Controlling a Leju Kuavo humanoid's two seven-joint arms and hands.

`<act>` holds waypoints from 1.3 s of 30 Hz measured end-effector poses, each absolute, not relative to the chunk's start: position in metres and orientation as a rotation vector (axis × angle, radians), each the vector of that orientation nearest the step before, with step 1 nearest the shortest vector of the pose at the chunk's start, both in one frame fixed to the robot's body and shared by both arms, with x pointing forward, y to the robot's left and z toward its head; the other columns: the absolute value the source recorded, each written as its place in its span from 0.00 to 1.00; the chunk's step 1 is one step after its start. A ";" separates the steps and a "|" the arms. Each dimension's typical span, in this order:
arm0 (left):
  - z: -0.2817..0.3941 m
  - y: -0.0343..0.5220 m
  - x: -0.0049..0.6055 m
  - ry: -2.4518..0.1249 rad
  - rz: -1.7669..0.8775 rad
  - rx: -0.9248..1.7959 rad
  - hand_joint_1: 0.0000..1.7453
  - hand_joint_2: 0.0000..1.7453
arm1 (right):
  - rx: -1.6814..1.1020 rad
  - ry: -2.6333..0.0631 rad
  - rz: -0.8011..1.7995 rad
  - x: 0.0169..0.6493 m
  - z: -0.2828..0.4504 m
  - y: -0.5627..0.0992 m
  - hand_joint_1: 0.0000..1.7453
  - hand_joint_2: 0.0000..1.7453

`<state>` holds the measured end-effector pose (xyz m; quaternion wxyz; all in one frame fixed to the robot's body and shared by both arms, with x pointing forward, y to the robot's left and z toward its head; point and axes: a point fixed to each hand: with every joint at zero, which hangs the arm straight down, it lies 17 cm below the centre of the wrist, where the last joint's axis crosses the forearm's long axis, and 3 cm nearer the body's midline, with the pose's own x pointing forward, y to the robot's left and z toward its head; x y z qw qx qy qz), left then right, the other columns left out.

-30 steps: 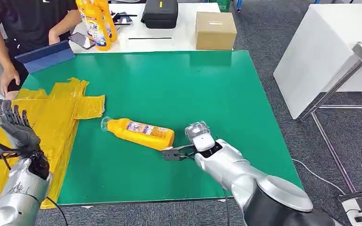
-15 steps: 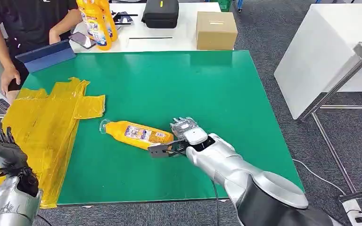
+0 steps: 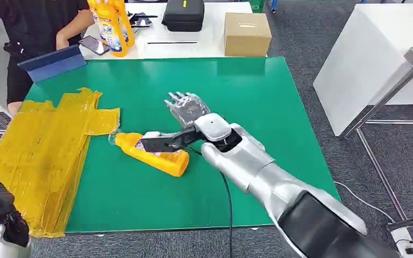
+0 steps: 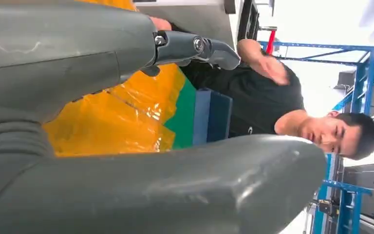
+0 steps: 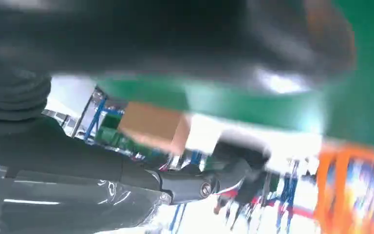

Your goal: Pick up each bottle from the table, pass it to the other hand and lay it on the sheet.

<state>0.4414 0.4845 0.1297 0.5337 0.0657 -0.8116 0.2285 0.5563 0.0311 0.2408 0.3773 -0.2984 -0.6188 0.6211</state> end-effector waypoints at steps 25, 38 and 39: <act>0.159 0.437 0.491 -1.967 0.470 0.098 0.00 0.00 | -0.736 -1.637 1.314 0.564 0.239 0.042 0.00 1.00; 0.176 0.388 0.542 -1.942 0.429 0.021 0.00 0.00 | -0.662 -1.460 1.258 0.551 0.189 0.044 0.00 1.00; 0.177 0.387 0.543 -1.942 0.431 0.019 0.00 0.00 | -0.656 -1.457 1.261 0.549 0.188 0.045 0.00 1.00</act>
